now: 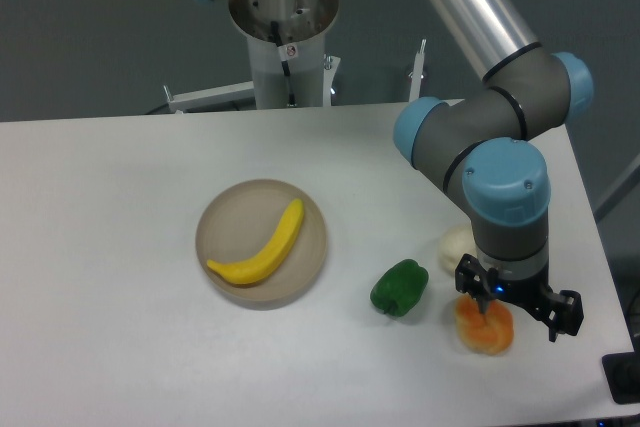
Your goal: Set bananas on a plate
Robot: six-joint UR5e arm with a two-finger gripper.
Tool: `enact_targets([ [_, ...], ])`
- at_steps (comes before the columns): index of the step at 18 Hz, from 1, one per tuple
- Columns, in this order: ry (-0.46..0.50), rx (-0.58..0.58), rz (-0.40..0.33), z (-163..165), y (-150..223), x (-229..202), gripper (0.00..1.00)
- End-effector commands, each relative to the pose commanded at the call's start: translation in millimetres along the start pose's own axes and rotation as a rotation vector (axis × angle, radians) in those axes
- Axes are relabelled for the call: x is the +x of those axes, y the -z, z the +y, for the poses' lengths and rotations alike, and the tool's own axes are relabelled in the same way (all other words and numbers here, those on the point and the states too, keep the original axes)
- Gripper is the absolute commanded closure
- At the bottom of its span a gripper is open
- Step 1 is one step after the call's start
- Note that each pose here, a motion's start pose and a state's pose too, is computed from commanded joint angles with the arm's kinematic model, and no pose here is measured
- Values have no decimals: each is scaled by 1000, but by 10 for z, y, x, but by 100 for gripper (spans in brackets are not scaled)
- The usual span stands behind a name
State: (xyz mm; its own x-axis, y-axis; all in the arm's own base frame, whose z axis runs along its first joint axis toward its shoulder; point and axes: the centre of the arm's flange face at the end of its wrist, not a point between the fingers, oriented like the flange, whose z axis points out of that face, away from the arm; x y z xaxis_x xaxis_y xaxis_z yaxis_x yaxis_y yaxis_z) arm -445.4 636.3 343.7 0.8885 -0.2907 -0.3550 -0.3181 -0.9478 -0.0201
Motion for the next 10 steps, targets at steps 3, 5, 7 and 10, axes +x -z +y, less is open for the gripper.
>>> enact_targets([
  [3,0,-1,1,1,-7,5,0],
  [5,0,0,0,2,5,3,0],
  [7,-2,-1,1,4,-1,8,0],
  [10,0,-1,1,16,-3,7,0],
])
